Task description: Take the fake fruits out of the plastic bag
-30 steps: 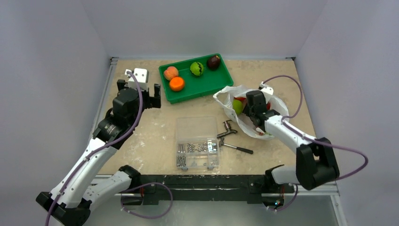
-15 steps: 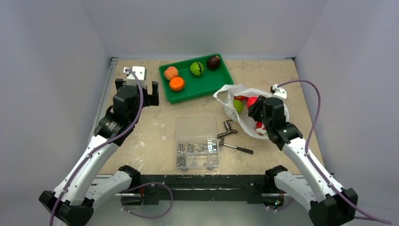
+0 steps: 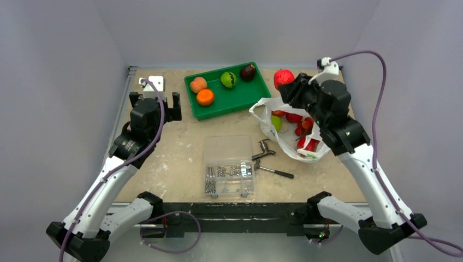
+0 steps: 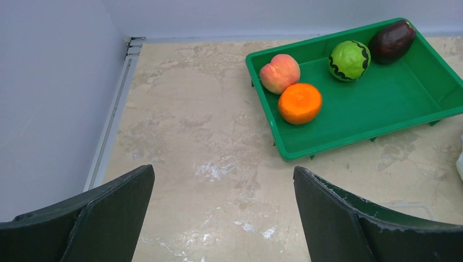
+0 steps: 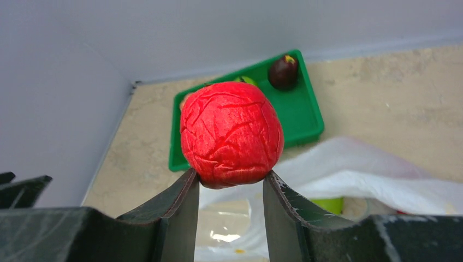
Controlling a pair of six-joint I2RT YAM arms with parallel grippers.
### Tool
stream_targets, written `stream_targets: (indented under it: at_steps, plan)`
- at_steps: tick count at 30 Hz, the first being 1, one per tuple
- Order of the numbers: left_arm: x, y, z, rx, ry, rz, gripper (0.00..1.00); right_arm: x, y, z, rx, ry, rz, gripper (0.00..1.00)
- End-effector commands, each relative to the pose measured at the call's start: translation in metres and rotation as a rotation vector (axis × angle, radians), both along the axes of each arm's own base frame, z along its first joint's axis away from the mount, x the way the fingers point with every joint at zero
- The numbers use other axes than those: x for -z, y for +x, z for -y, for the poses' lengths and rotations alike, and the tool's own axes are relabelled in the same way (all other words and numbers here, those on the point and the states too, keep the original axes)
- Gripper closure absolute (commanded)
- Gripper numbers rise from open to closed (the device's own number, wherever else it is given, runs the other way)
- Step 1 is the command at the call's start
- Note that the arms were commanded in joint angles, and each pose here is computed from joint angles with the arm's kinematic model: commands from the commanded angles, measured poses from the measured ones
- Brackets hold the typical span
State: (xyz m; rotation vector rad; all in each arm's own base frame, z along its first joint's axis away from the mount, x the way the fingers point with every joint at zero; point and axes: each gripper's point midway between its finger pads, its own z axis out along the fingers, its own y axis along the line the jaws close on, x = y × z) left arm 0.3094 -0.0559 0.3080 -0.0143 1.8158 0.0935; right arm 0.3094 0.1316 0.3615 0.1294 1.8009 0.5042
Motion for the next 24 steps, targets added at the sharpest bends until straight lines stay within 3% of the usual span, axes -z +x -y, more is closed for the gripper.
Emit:
stream_targets:
  at_steps: [1,4,6,13,17,21,24]
  plan:
    - [-0.021,-0.001,-0.014,-0.070,-0.044,0.078,0.00,-0.064,0.027,-0.022,-0.044,0.037,0.134,0.99]
    - [-0.020,0.001,-0.013,-0.057,-0.067,0.077,0.00,-0.082,0.047,-0.055,-0.119,0.071,0.152,0.99]
    - [-0.018,0.005,0.003,0.038,-0.092,0.068,0.00,-0.080,0.060,-0.077,-0.156,0.073,0.149,0.99]
    - [-0.009,0.012,0.026,0.165,-0.157,0.007,0.00,-0.009,0.130,-0.128,-0.175,-0.027,0.006,0.98]
    - [-0.006,0.016,0.029,0.177,-0.173,-0.017,0.00,0.047,0.167,-0.148,-0.151,-0.165,-0.075,0.95]
    - [-0.004,0.018,0.028,0.177,-0.173,-0.024,0.00,0.105,0.191,-0.167,-0.151,-0.284,-0.157,0.92]
    - [-0.004,0.019,0.028,0.174,-0.172,-0.023,0.00,0.138,0.201,-0.181,-0.152,-0.354,-0.199,0.85]
